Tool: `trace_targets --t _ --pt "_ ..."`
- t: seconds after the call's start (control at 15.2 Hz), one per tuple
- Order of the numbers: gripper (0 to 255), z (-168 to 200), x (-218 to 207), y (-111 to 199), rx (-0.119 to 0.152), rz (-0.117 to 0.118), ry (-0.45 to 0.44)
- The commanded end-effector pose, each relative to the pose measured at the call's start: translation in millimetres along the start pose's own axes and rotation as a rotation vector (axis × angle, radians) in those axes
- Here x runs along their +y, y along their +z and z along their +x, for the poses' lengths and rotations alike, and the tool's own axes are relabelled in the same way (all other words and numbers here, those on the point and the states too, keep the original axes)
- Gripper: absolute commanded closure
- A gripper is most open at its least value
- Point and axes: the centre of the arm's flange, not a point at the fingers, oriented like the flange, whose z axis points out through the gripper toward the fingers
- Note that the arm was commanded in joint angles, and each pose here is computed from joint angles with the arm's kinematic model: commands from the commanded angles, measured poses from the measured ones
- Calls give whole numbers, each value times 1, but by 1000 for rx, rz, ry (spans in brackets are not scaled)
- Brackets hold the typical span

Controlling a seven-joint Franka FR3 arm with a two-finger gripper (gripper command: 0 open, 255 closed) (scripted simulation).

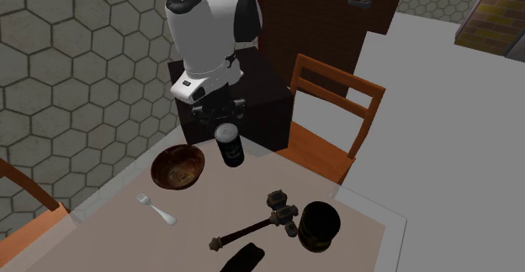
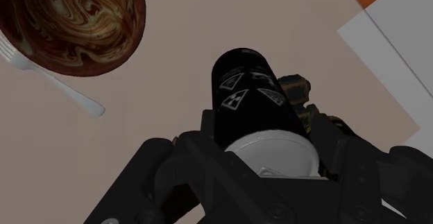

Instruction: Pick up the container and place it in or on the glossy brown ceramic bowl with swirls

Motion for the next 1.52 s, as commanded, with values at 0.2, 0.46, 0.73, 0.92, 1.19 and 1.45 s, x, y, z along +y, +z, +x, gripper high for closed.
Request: trace_targets --t 0.2,0.46,0.73,0.92,1.19,1.45 --pt "255 -23 60 -21 1 1 -1" --pt "255 -41 107 -37 1 1 -1" --pt "255 -59 153 -54 1 1 -1" --pt "255 -71 183 -64 1 1 -1" --pt "255 -72 185 -43 1 1 -1" --pt "255 -72 188 -22 1 1 -1"
